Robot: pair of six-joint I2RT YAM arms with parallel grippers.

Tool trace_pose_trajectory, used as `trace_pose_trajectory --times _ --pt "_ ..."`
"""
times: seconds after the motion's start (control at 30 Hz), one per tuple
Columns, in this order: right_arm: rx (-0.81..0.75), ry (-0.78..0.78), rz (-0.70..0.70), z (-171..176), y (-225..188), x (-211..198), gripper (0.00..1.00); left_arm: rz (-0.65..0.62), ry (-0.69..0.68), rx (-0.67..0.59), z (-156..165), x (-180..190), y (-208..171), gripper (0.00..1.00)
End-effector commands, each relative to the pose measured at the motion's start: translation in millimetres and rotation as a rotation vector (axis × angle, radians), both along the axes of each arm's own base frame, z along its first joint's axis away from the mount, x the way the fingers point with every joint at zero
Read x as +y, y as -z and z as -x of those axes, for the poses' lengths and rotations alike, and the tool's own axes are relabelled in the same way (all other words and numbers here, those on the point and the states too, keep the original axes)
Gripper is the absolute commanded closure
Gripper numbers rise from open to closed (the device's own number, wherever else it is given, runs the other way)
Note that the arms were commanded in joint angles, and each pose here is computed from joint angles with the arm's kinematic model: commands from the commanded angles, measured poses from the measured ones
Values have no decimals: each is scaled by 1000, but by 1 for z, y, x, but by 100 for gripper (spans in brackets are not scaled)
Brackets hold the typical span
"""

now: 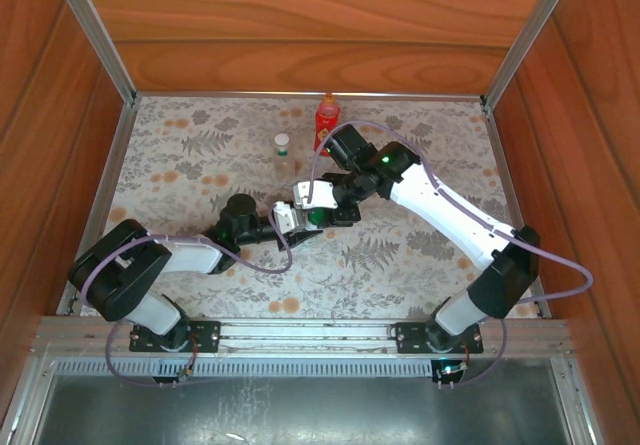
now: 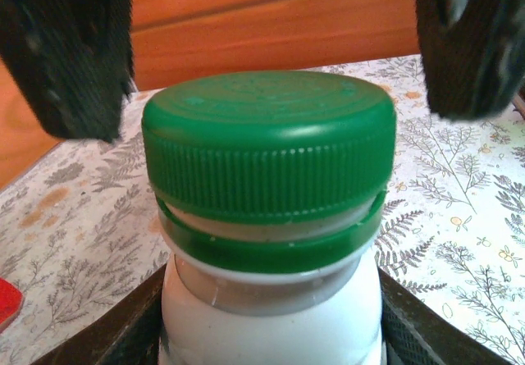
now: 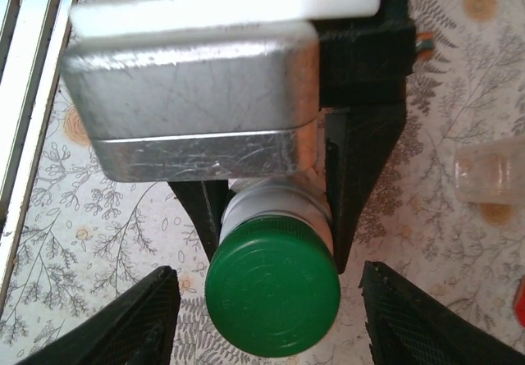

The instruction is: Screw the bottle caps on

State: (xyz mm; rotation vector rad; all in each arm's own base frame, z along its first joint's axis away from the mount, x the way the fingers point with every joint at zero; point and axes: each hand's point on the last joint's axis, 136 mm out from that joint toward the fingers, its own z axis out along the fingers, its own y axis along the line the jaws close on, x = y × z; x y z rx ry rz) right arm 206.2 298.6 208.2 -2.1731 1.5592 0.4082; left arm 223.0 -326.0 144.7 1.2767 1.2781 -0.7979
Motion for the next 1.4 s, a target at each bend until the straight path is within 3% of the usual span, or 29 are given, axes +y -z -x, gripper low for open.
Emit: trace_pose_trajectory --times 0.0,0.27,0.43,0.5,0.67,0.93,1.0,1.1,1.17,1.23,1.37 --pt "-18 -56 15 2 -4 -3 39 -65 3 40 6 5 21 47" --pt "-7 -22 27 -2 3 -2 55 -63 -2 47 5 4 20 48" --pt "-5 60 13 -7 3 -2 60 -75 -81 7 -6 6 16 48" --pt "1 179 -16 -16 1 0 67 -89 -143 -40 -14 10 13 48" --pt "55 729 -171 -58 -19 -1 75 -124 -275 -179 -29 15 -1 48" --pt "586 1431 -402 -46 -13 -11 81 -171 -341 -287 -34 12 -8 48" --pt "677 1441 -426 -37 -10 -8 80 -168 -328 -282 -31 11 -7 48" --pt "659 1248 -434 -23 -22 0 63 -145 -299 -246 -24 9 -8 48" --pt "563 1050 -412 -11 -29 1 42 -137 -263 -223 -18 6 -7 48" --pt "442 906 -359 -2 -30 -7 30 -137 -240 -209 -14 5 -4 48" --pt "170 665 -260 2 -30 -27 26 -131 -206 -190 -5 6 -4 48"
